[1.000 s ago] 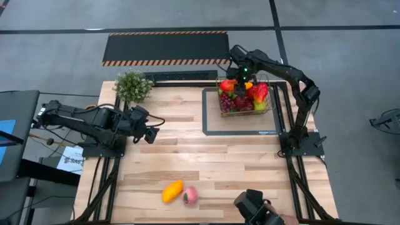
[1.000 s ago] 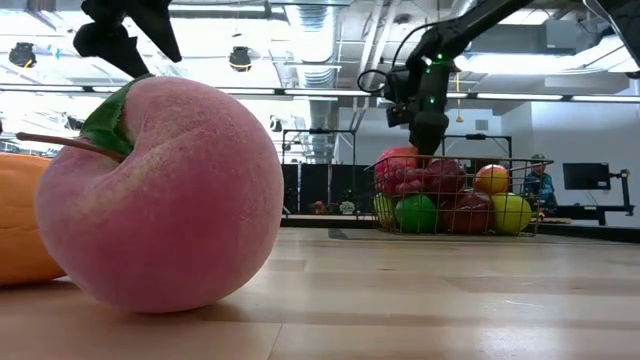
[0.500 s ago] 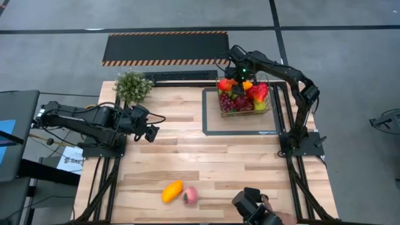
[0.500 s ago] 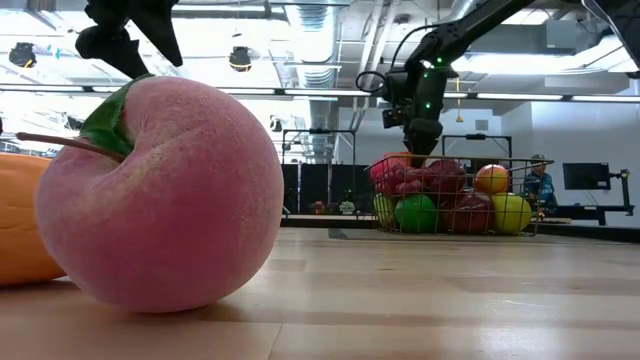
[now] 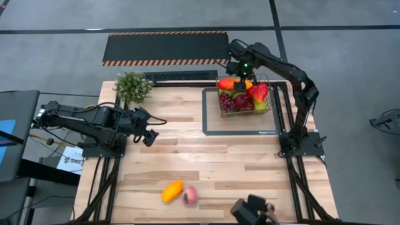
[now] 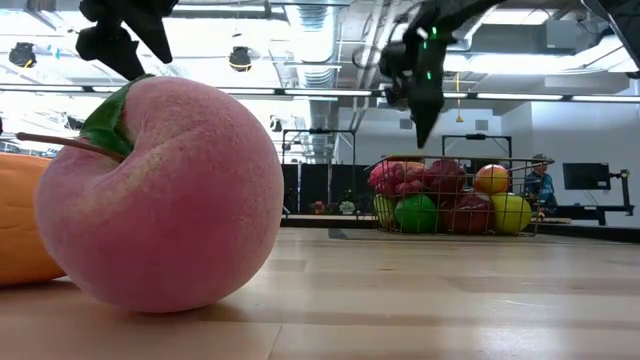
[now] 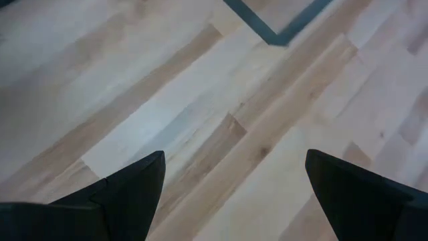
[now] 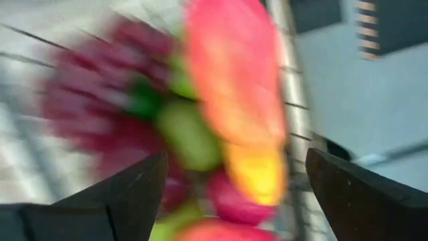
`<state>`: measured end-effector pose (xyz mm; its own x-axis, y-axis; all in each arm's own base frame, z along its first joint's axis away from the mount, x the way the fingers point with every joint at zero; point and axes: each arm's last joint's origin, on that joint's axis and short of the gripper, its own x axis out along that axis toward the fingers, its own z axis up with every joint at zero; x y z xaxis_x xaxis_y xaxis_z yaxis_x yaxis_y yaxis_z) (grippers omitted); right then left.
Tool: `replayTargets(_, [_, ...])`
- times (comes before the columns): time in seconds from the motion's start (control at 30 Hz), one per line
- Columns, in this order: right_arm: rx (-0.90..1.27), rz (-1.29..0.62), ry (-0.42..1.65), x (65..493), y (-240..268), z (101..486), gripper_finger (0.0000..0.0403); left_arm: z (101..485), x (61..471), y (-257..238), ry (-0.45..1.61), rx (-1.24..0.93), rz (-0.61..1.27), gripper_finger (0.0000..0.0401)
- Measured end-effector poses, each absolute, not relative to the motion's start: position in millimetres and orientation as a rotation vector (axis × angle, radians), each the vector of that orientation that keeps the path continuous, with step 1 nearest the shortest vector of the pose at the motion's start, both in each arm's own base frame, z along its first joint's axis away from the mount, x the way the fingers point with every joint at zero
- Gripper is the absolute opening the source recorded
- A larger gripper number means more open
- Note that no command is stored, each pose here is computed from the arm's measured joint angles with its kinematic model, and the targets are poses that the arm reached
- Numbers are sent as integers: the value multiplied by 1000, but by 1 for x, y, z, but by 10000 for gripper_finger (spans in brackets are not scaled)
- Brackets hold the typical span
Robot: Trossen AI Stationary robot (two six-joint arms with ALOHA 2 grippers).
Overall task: Build produce basket
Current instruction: Put the peach into the gold wire basket
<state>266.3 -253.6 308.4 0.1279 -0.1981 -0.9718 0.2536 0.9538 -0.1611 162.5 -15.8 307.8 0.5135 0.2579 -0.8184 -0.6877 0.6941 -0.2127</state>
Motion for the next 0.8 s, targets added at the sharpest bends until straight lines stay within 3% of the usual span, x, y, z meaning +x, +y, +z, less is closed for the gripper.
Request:
replayTargets(0.27, [337,-75,1192,316,-181,338,369,307,162,-24,940,-543,459,347])
replayTargets(0.5, [211,138,1141,369,-64,341,369,307,161,-30,951,-526,421,347])
replayTargets(0.8, [186,84,858,400,62,357,367,307,159,-38,951,-510,396,347])
